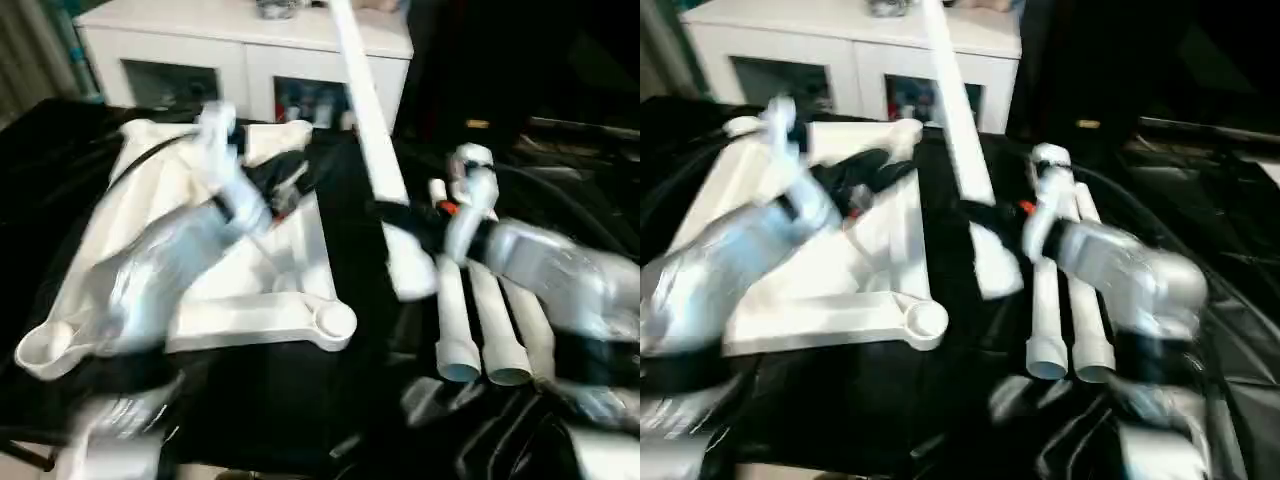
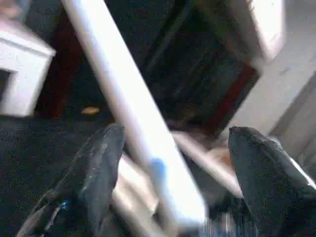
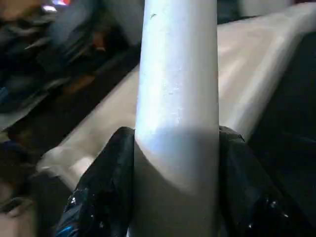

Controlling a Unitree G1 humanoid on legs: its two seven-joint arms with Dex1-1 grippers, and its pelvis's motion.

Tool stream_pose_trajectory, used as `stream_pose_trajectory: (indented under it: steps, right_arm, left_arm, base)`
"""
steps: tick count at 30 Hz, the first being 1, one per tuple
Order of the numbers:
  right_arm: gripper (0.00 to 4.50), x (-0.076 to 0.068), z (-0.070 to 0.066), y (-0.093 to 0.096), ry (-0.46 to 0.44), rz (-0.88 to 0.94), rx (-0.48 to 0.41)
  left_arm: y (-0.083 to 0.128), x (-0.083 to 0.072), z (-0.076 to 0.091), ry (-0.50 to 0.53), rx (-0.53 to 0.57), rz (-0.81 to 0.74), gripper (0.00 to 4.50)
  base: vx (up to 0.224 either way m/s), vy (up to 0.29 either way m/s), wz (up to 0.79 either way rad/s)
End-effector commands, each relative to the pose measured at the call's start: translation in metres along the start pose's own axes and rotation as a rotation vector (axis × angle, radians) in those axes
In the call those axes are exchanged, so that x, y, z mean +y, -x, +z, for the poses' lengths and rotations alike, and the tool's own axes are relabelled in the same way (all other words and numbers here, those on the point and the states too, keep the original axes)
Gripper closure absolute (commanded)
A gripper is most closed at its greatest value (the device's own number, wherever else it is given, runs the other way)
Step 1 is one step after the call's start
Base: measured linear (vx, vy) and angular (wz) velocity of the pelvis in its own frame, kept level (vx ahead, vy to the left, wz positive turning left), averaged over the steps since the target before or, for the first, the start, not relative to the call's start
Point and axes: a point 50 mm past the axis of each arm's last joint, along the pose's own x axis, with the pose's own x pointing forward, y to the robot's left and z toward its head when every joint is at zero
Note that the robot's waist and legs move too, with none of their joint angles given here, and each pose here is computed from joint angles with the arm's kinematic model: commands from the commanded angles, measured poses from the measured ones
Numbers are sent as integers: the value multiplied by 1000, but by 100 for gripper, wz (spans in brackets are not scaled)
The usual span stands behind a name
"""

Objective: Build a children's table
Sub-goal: Pick table leg

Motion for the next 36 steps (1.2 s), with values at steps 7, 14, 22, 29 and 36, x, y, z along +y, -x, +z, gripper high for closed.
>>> stream_pose_trajectory:
  steps: [7, 14, 22, 29, 36]
  right_arm:
    - [266, 19, 6, 2, 63, 108, -19]
    - [266, 23, -2, -2, 171, 73, 32]
    - [266, 30, -3, -16, 261, 39, 40]
    - [266, 28, -5, -22, 324, -1, 58]
    - [266, 27, -6, -25, 342, -14, 61]
  left_arm:
    - [-8, -5, 1, 95, 5, -44, 0]
    - [-10, 0, -1, 109, 29, 32, 0]
    - [-10, 7, -3, 133, 37, 117, 62]
    - [-8, 6, -6, 105, 72, 141, 120]
    - [-5, 6, -10, 107, 98, 153, 163]
  base:
    - [0, 0, 0]
    - [0, 0, 0]
    - [0, 0, 0]
    - [0, 0, 0]
    - [0, 0, 0]
